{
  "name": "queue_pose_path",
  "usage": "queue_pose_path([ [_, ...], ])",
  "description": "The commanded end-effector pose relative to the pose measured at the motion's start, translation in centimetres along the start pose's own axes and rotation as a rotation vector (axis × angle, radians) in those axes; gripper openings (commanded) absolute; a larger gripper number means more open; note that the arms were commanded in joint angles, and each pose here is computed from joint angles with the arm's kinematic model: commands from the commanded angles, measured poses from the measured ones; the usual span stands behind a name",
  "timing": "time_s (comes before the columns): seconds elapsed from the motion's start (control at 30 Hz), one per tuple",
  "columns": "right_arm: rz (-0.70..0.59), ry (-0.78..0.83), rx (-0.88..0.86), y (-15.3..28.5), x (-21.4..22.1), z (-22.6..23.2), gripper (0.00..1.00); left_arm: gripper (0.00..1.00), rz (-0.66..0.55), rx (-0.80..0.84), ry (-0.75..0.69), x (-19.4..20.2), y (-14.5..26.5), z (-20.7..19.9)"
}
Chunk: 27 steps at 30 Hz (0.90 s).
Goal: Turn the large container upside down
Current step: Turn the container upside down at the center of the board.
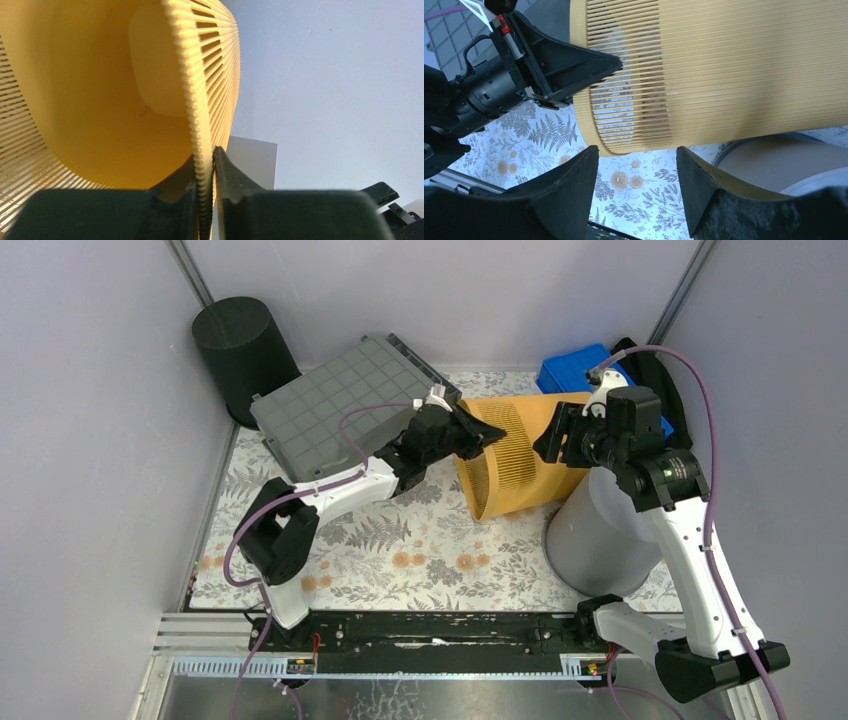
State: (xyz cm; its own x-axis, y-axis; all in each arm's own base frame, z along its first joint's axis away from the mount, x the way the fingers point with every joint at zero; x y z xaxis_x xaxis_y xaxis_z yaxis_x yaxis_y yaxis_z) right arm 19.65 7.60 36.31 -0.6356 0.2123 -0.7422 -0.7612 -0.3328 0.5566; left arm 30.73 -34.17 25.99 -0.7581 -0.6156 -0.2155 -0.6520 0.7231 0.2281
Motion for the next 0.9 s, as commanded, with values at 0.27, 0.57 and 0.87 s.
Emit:
queue_pose_path([
  [0.27,-0.04,0.026,-0.068,1.7,-0.5,0.7,0.65,0.0,0.099,0.134,-0.007,-1.0,1.9,-0.1],
  [0.57,-0.093,0.03,-0.13,5.0,-2.3,2.1,0.64,0.0,-0.001,0.514,0.031,-3.0,6.4,-4.0],
  [0.87,-0.168,0.063,-0.204,10.0,-4.6,4.1,0.64,0.0,-0.068,0.836,0.095,-3.7,5.1,-6.5],
])
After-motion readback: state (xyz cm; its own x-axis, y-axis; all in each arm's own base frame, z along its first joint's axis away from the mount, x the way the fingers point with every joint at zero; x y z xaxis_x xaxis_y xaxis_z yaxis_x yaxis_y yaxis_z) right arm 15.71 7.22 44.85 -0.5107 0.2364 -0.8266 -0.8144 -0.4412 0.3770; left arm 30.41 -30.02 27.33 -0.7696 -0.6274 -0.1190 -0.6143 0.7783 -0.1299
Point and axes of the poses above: each gripper's point midway between its finger pads, its own y axis back along the fingers, its own z axis along the line the jaws close on, x = y × z, the point moved 10 cm from there along y, back along the fingers, and after that the axes turned 3 degrees about -y, right-handed, at the moved point
